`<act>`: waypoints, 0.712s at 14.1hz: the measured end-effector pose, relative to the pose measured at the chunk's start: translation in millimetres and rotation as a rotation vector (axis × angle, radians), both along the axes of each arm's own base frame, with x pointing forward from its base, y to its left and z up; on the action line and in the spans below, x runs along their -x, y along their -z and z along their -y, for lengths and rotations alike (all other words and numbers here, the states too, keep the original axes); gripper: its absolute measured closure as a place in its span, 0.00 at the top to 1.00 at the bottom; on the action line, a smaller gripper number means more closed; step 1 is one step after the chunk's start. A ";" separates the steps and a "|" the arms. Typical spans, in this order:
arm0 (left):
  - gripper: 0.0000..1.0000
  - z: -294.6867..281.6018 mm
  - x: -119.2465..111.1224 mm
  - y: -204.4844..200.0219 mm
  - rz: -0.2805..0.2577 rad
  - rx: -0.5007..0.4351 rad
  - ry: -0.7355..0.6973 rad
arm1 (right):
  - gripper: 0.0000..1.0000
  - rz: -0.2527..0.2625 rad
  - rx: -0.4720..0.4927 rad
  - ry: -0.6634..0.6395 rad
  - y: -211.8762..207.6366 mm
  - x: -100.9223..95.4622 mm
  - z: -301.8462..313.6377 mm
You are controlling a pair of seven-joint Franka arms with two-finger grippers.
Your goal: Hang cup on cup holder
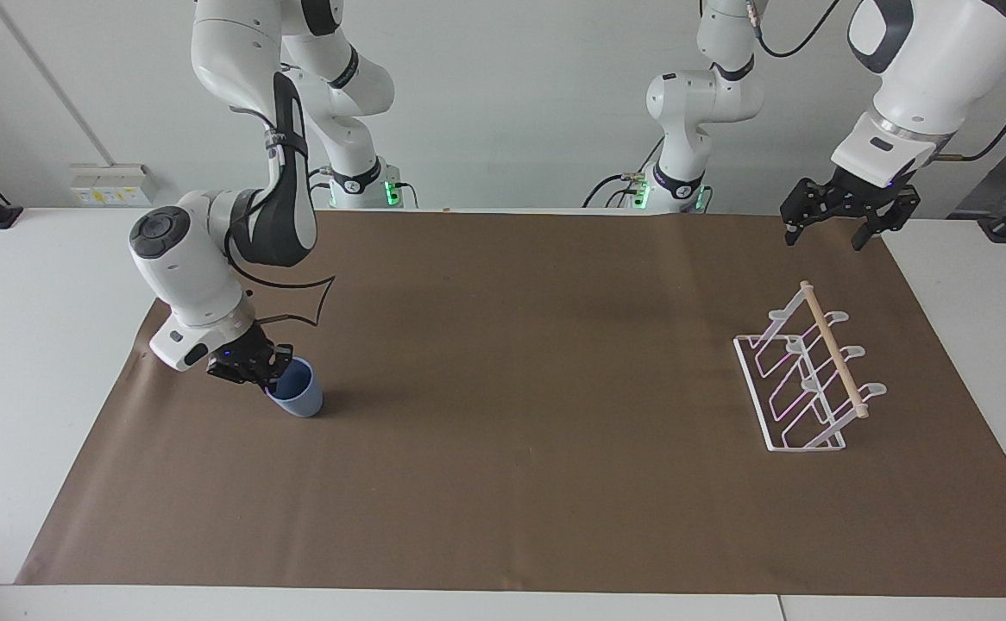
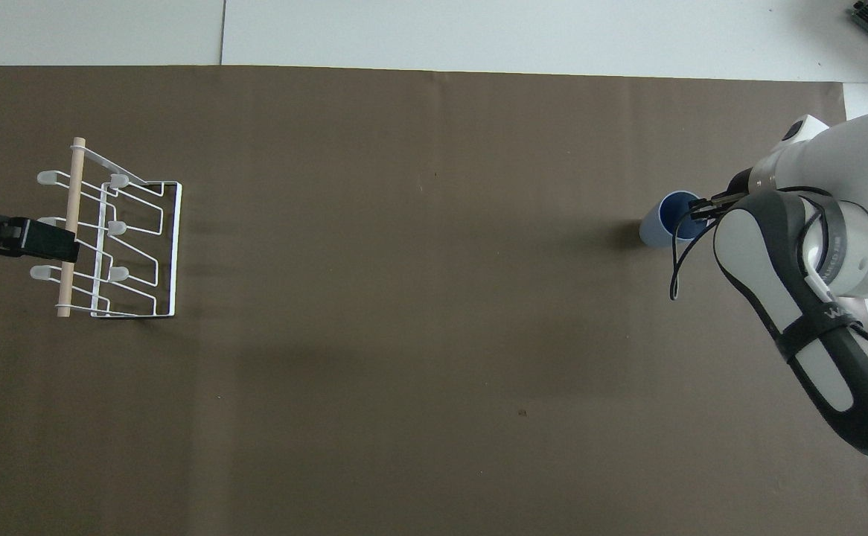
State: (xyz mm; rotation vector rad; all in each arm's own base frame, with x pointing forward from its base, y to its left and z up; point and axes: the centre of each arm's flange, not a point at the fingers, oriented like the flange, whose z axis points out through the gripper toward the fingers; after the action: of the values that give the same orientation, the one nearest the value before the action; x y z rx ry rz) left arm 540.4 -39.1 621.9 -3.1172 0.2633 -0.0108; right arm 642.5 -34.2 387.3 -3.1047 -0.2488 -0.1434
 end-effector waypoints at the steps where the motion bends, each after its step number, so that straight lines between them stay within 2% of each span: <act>1: 1.00 -0.1 0.2 0.0 0.000 0.000 0.000 | 0.04 0.021 -0.009 0.004 -11.0 -2.3 -0.9; 7: 1.00 -10.7 1.6 2.0 -0.011 -0.001 -0.020 | 0.04 0.140 -0.250 0.104 -92.0 -4.3 -14.1; 10: 1.00 -16.7 3.1 2.4 -0.022 -0.002 -0.031 | 0.04 0.164 -0.455 0.166 -121.2 -6.8 -25.2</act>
State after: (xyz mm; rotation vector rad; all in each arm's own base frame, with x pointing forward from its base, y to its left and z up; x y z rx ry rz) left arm 537.3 -22.4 619.5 -3.1210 0.2156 0.0243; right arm 649.2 -9.1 508.5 -2.6578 0.0388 -0.3971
